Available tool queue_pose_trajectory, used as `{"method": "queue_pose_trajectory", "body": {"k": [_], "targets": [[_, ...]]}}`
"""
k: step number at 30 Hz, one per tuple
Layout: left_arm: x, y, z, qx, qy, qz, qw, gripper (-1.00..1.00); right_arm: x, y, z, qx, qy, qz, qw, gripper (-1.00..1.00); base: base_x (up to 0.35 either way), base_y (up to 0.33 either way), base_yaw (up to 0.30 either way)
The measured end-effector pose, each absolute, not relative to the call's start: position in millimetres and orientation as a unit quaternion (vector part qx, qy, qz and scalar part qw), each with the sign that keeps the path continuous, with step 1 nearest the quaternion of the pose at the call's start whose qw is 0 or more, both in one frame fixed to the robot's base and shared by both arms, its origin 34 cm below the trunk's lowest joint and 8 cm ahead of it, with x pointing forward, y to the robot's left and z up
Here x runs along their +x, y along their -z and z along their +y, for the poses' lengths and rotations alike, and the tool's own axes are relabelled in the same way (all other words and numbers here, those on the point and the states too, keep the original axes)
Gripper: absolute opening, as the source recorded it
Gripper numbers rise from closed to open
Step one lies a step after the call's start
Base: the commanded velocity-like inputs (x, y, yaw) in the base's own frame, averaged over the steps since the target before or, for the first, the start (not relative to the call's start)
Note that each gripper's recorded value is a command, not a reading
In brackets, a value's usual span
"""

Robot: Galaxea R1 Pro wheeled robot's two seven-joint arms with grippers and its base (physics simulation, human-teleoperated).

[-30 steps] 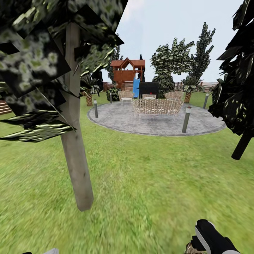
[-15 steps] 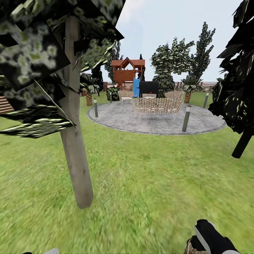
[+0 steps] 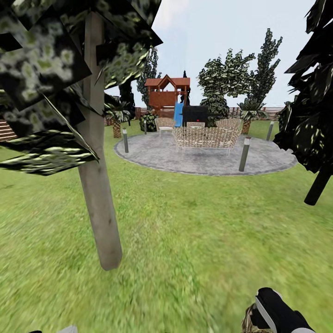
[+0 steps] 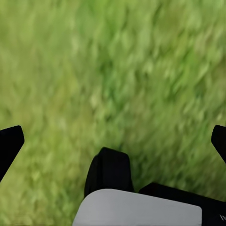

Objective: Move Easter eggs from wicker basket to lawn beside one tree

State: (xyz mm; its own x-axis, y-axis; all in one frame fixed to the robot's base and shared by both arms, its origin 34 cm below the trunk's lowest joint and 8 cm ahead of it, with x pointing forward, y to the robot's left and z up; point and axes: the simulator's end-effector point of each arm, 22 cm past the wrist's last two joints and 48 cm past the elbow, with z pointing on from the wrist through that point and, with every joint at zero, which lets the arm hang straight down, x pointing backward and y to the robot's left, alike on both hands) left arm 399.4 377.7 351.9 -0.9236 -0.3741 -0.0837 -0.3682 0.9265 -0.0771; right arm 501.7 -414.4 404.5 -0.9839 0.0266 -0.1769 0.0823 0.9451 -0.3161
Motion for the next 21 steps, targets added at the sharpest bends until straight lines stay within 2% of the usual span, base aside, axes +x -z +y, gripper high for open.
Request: {"method": "queue_pose_trajectory", "body": {"k": [21], "targets": [[390, -306, 376, -0.19, 0.031, 0.98, 0.049, 1.0, 491, -363, -429, 0.037, 0.169, 0.981, 0.087, 1.0, 0.0, 0.0, 0.0]]}}
